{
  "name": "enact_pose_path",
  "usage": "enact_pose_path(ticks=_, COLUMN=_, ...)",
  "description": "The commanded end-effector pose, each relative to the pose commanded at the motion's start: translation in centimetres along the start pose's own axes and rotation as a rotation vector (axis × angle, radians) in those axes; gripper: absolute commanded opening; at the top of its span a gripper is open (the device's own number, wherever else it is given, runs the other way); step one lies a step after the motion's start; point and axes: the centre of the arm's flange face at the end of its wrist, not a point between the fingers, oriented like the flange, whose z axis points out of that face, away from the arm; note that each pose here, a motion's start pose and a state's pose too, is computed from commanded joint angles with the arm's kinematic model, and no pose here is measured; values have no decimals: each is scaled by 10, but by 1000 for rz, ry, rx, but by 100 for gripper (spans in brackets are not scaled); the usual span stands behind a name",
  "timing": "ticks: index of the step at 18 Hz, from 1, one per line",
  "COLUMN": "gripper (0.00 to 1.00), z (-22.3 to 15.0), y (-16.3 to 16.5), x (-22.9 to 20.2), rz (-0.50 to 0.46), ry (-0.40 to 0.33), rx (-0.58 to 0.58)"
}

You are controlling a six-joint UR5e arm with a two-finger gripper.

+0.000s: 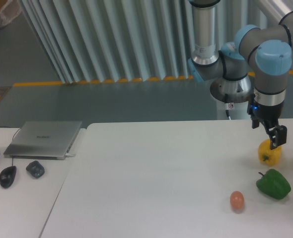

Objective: Place the yellow pepper in a basket
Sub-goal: 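Lower the open gripper onto the yellow pepper's stem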

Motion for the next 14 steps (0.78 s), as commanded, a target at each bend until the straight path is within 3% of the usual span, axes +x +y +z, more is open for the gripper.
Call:
enact_pose_path(ticks=10, gripper=100, z=11, y=-13, x=9, rz=11, ry=20, rx=2)
enact_pose_path(ticks=14, gripper=100, z=30, y=-12, x=18, rz=9, ry=-53, rx=17)
